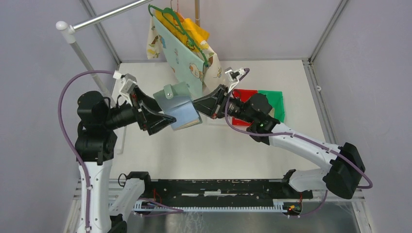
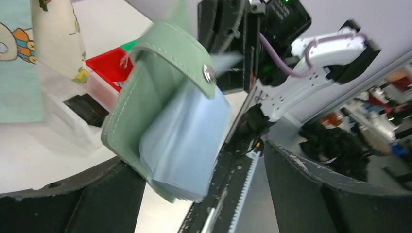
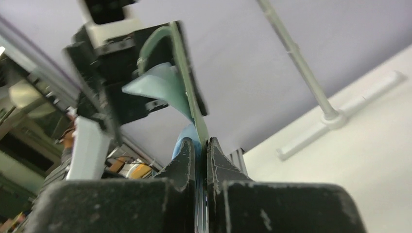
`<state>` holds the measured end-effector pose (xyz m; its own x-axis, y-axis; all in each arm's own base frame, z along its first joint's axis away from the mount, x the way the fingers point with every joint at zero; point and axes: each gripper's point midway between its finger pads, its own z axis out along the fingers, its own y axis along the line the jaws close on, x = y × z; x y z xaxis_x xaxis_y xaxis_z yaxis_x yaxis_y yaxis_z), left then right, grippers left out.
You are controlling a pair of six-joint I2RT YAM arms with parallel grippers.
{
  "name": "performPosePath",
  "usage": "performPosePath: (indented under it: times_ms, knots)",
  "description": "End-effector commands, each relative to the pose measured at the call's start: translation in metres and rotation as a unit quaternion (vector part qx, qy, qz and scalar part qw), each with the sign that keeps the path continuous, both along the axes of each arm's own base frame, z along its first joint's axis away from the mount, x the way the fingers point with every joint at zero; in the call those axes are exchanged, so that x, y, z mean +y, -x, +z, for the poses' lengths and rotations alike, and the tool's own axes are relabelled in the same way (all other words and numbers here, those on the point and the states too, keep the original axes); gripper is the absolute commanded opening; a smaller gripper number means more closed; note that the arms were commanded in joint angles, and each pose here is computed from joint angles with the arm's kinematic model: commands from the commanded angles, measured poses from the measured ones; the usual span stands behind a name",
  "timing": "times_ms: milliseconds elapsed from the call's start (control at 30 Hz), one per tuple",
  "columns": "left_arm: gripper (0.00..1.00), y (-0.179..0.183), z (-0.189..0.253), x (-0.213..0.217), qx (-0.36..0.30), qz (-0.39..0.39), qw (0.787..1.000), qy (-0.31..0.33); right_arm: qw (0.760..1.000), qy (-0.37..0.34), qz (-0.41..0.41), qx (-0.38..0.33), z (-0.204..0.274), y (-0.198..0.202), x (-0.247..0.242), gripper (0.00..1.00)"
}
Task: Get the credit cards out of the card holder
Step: Open the card holder at the center of the board.
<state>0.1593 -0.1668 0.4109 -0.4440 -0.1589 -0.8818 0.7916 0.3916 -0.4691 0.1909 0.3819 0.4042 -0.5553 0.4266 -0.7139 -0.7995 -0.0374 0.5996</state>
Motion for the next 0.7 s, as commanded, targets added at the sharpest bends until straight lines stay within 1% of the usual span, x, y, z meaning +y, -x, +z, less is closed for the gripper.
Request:
performPosePath:
  times_ms: [0,67,167,200,267,367,433,500,567,633,667]
  knots:
    - [0.91,0.018,-0.003,0.009,-0.176,0.002,0.981,-0.085,0.994,0.037,-0.097,0.041,0.020,-0.029,-0.011,0.00]
    - [0.92,0.013,-0.009,0.015,-0.216,0.029,0.970,-0.109,0.984,0.087,-0.147,0.056,0.007,-0.042,-0.011,0.00]
    - [0.92,0.004,-0.013,0.027,-0.271,0.079,0.949,-0.142,0.959,0.175,-0.218,0.052,-0.004,-0.052,-0.010,0.00]
    - [0.97,0.003,-0.016,0.031,-0.287,0.090,0.942,-0.151,0.948,0.200,-0.241,0.051,-0.008,-0.056,-0.011,0.00]
    - [1.00,-0.005,-0.024,0.038,-0.312,0.115,0.928,-0.168,0.919,0.265,-0.289,0.040,-0.019,-0.060,-0.015,0.00]
    - [1.00,-0.013,-0.045,0.046,-0.333,0.134,0.913,-0.195,0.875,0.346,-0.338,-0.008,-0.031,-0.064,-0.012,0.00]
    - [1.00,-0.018,-0.058,0.051,-0.345,0.149,0.902,-0.211,0.842,0.407,-0.350,-0.042,-0.048,-0.064,-0.006,0.00]
    - [1.00,-0.019,-0.072,0.055,-0.363,0.152,0.891,-0.227,0.802,0.469,-0.362,-0.071,-0.065,-0.064,0.002,0.00]
    - [1.00,-0.022,-0.082,0.057,-0.374,0.157,0.882,-0.239,0.767,0.517,-0.363,-0.109,-0.077,-0.058,0.013,0.00]
    - [1.00,-0.023,-0.087,0.059,-0.381,0.158,0.878,-0.244,0.737,0.550,-0.370,-0.132,-0.080,-0.055,0.020,0.00]
    - [1.00,-0.024,-0.089,0.058,-0.379,0.158,0.879,-0.242,0.728,0.558,-0.373,-0.139,-0.079,-0.054,0.025,0.00]
